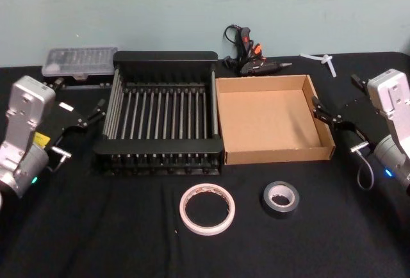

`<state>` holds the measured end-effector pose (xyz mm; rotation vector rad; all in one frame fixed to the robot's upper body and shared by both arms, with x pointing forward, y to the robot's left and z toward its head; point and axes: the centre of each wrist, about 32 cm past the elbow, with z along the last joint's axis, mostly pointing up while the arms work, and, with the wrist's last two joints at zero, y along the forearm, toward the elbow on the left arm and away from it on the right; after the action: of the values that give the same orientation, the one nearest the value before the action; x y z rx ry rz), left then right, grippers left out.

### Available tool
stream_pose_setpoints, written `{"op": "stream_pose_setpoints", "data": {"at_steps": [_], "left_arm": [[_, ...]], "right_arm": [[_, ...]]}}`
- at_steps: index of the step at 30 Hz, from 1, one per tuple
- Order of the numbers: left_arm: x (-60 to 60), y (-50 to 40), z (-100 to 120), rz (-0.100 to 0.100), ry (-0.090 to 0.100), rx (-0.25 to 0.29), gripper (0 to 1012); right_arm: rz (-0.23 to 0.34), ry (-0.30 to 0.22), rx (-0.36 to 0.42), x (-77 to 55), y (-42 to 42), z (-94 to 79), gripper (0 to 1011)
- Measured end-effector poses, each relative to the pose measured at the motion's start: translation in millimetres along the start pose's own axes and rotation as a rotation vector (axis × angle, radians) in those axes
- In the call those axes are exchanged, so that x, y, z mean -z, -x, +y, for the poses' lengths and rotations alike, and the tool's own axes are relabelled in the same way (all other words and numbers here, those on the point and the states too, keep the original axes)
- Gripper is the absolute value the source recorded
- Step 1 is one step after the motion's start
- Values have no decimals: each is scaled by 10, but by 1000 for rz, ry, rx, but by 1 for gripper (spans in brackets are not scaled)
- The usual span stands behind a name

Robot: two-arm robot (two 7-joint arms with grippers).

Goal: Pick up the white tape and place it into the black box , Pick up the silver tape and place it into the brown box.

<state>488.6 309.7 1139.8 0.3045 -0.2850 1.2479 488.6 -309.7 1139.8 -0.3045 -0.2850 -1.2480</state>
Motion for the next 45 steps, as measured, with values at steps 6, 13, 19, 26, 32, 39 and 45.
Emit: {"op": "stream_pose_setpoints", "data": {"at_steps": [6, 13, 19, 26, 32, 39, 45], "left_arm": [[0, 0, 0, 0, 0, 0, 1001], [0, 0, 0, 0, 0, 0, 1001], [0, 0, 0, 0, 0, 0, 1001], [0, 0, 0, 0, 0, 0, 1001], [0, 0, 0, 0, 0, 0, 1001], [0, 0, 0, 0, 0, 0, 1001], [0, 0, 0, 0, 0, 0, 1001]], "right_arm": [[0, 0, 0, 0, 0, 0, 1002], [0, 0, 0, 0, 0, 0, 1002], [0, 0, 0, 0, 0, 0, 1002], [0, 0, 0, 0, 0, 0, 1002], [0, 0, 0, 0, 0, 0, 1002], [0, 0, 0, 0, 0, 0, 1002], [0, 0, 0, 0, 0, 0, 1002]]}}
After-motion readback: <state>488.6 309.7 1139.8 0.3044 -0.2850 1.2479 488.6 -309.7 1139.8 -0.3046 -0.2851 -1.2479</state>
